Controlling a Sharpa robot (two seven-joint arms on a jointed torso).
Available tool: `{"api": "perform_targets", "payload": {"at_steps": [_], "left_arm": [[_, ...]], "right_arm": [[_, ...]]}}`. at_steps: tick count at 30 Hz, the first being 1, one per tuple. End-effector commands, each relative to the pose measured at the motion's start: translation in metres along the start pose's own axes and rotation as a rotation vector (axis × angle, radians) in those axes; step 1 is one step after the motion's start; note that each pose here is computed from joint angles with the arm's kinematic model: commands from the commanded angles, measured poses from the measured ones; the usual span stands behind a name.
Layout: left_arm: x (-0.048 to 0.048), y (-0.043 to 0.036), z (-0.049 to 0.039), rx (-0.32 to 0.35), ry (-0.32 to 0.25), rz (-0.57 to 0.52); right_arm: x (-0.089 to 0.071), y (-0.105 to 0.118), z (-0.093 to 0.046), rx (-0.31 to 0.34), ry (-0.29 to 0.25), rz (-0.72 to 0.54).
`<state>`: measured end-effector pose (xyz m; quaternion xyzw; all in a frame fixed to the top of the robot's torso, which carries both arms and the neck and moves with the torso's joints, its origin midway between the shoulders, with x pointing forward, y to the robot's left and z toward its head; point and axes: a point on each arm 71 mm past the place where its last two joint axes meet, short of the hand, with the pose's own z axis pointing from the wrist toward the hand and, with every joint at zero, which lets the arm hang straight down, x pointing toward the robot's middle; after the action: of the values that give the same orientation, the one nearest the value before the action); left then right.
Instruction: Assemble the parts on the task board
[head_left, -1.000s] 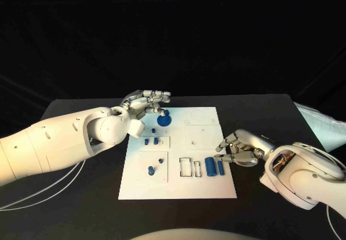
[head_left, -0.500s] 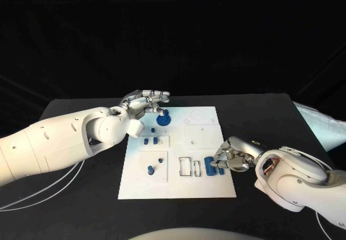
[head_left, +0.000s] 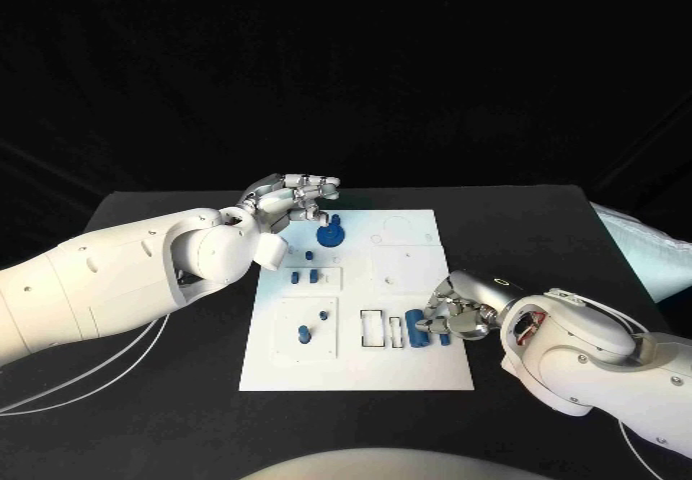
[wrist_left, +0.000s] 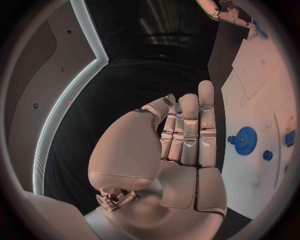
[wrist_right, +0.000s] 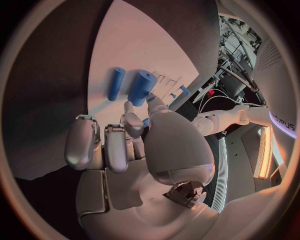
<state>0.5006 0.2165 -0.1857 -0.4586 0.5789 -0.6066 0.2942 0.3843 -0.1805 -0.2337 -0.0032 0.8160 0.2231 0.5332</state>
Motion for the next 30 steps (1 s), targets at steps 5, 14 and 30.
{"api": "perform_targets", "payload": {"at_steps": [5, 14, 30], "left_arm": [[0.002, -0.0007, -0.0004, 0.009, 0.022, -0.002], [0.001, -0.0008, -0.001, 0.007, 0.02, -0.002], [0.0014, -0.0005, -0.0008, 0.005, 0.022, -0.002]], "right_arm": [[0.008, 0.002, 0.004, 0.015, 0.028, -0.053], [0.018, 0.003, 0.008, 0.02, 0.068, -0.073], [0.023, 0.003, 0.01, 0.028, 0.092, -0.08]]}}
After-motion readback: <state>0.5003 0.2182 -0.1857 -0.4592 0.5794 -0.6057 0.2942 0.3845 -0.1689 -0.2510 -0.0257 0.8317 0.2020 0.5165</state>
